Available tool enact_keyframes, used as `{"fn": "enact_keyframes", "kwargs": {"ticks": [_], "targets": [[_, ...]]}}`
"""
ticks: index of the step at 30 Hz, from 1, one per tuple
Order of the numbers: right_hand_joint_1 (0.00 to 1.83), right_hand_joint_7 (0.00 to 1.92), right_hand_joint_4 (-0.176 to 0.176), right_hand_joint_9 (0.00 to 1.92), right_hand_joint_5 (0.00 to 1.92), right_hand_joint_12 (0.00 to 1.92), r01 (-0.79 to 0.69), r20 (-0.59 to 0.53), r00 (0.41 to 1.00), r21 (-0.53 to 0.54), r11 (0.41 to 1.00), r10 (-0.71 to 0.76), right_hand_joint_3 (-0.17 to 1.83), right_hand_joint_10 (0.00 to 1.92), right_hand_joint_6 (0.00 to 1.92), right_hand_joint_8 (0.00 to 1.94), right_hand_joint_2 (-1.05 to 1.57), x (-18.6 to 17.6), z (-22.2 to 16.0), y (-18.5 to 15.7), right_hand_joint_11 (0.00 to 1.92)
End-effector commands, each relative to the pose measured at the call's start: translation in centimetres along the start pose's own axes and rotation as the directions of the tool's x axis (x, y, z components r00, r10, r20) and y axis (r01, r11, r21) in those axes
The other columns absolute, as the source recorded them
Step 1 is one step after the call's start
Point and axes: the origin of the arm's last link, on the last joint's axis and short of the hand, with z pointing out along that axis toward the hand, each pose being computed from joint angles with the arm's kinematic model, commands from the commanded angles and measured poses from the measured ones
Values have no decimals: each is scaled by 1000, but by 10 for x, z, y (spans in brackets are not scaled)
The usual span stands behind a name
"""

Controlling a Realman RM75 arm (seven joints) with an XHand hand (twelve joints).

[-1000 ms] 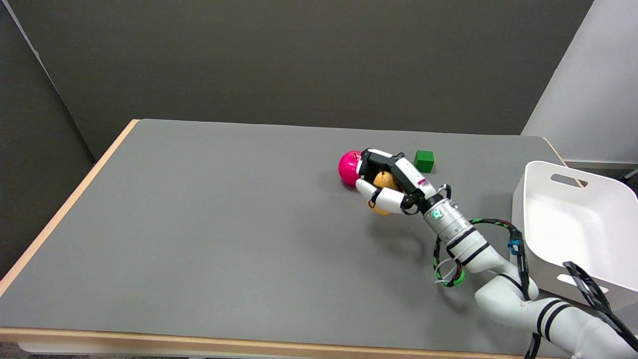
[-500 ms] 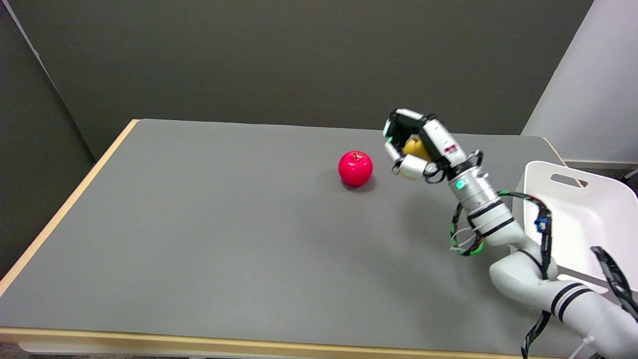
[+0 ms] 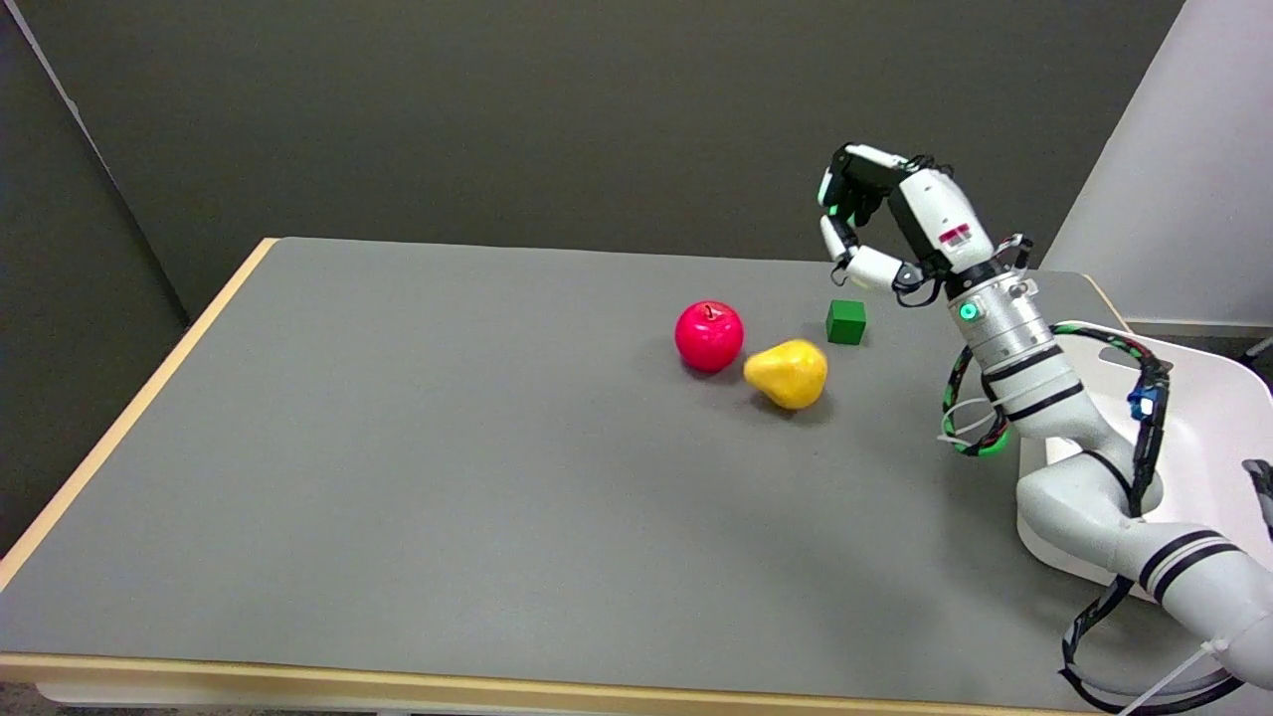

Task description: Pick up the yellow pear.

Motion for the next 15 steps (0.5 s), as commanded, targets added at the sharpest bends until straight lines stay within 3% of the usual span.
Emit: {"fn": "enact_keyframes", "kwargs": {"ticks": [1, 9, 11, 13, 15], "targets": [[1141, 788, -53, 795, 598, 1921, 108, -26, 994, 19, 994, -107, 597, 1773, 1591, 1603, 1012, 22, 10, -3, 522], [1138, 783, -51, 791, 591, 1921, -17, 7, 1000, 47, 999, 16, 598, 1778, 1604, 1609, 1016, -4, -3, -16, 525], [1132, 767, -58, 782, 574, 1921, -55, 19, 998, 37, 998, 54, 570, 1795, 1610, 1635, 1040, -10, -8, -17, 414], [1136, 776, -59, 805, 592, 1921, -99, 36, 995, 20, 995, 98, 379, 1681, 1521, 1563, 1114, -17, -12, -16, 297], [969, 809, -24, 813, 644, 1921, -141, 54, 989, -3, 990, 141, 320, 1501, 1530, 1211, 1153, -24, -17, -13, 288]]}}
